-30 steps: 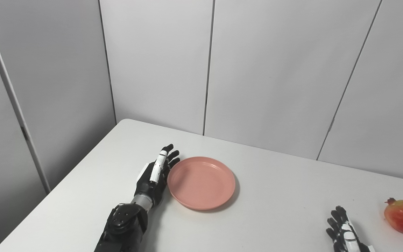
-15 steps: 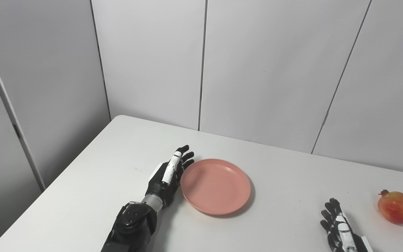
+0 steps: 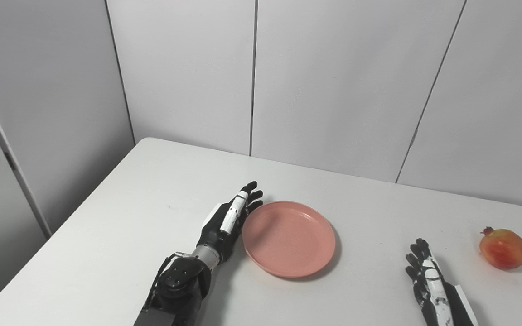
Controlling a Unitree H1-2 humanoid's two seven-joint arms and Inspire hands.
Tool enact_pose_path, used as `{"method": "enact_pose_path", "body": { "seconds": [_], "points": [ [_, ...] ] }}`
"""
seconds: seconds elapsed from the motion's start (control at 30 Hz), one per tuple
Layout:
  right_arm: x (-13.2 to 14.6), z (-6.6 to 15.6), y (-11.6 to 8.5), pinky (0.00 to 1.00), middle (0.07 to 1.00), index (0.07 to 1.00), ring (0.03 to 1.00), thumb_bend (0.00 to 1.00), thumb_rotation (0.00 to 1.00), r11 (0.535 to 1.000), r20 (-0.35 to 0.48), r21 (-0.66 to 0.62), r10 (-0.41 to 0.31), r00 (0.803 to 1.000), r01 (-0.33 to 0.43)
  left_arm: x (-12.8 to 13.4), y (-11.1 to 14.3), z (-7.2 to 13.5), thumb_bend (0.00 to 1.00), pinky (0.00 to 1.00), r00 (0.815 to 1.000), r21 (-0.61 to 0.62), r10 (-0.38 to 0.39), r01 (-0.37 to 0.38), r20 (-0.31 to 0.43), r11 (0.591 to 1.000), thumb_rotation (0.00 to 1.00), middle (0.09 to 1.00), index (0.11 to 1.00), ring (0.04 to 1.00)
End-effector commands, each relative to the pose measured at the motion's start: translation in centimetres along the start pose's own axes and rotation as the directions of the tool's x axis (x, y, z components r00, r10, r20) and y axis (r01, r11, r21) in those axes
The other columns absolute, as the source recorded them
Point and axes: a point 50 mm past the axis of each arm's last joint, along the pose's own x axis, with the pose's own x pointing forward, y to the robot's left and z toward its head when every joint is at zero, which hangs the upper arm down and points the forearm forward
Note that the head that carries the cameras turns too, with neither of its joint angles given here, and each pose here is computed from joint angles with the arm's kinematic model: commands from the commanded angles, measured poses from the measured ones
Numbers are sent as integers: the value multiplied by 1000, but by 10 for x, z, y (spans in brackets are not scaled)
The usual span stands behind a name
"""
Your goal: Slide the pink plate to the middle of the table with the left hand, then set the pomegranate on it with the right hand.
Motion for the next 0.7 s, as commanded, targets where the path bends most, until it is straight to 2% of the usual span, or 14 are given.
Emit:
{"method": "enact_pose_path", "body": {
  "seconds": [0.0,0.4,0.67],
  "points": [
    [6,7,9,1000,1000,1000,1000,228,1000,999,10,17,29,1000,-29,5,-20,3,411,924,996,-2,-84,84,-2,996,1000,936,929,932],
    [7,9,15,1000,999,1000,991,212,1000,999,19,22,26,999,-26,-2,-44,-2,408,910,994,-11,-108,108,1,994,1000,939,934,927],
    [7,10,19,1000,991,1000,982,212,1000,1000,28,6,26,999,-26,-12,-46,-8,417,905,995,-17,-102,102,3,995,1000,931,916,922]
  ]
}}
